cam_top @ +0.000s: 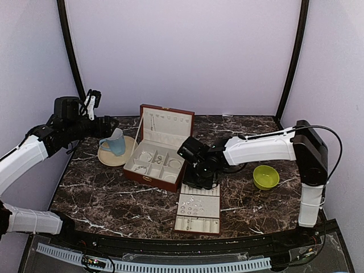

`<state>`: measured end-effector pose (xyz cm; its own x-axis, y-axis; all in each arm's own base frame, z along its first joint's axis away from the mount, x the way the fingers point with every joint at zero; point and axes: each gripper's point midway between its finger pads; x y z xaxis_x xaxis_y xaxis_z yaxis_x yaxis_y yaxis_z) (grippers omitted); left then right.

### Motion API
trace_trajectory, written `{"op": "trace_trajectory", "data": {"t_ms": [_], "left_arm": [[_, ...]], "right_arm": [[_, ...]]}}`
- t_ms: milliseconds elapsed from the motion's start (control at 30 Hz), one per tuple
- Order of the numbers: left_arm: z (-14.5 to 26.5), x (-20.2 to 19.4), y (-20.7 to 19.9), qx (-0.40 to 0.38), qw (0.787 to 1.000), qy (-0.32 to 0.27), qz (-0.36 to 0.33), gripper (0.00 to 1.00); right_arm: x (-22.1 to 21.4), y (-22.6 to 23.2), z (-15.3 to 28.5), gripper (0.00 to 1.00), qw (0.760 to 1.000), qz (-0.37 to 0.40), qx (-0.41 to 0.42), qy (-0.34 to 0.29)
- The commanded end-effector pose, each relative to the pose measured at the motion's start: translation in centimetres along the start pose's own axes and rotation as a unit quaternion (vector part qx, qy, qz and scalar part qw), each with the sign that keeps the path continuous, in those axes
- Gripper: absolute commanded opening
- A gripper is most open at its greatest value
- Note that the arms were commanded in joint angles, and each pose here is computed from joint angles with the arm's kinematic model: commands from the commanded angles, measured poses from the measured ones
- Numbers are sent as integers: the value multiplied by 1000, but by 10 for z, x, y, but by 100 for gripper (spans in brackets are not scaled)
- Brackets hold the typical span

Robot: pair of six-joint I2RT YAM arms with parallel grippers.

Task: Organize the mixed jewelry
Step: Place the ring in the ring tray.

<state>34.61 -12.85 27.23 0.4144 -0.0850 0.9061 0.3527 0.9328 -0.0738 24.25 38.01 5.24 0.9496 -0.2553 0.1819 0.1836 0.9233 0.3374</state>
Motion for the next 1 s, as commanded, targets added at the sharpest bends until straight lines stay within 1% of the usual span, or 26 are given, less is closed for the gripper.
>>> {"op": "trace_trajectory", "data": {"t_ms": [0, 233, 467, 667, 833, 867, 967], "left_arm": [[5, 0, 1, 2, 1000, -6, -7, 83], [5, 0, 1, 1, 1000, -6, -7, 83], [4, -2, 1, 1, 1000, -3, -7, 83], [3, -2, 1, 2, 1000, -3, -8, 83], [3, -2, 1, 3, 1000, -2, -8, 83], [3, -2, 2, 3, 1000, -2, -8, 83], [3, -2, 2, 3, 1000, -2, -10, 83]], "right_arm": [[-4, 3, -4, 0, 1000, 3, -7, 3], [-3, -6, -6, 0, 999, 11, -46, 0], [-5, -7, -15, 0, 997, 28, -67, 0], [-6, -5, -21, 0, 997, 34, -69, 5], [-1, -1, -13, 0, 998, 35, -60, -7], [0, 0, -10, 2, 998, 35, -58, -9], [3, 4, -4, 13, 998, 34, -51, -16]]}}
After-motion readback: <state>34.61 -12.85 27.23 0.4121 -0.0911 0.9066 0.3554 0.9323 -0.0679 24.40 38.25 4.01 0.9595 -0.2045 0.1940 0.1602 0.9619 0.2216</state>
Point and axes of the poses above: each gripper's point midway between its finger pads, its own z axis back along the fingers, its own y axis along the line the jaws close on, x = y × z, and after that the axes turned 4 degrees about -z, right-handed
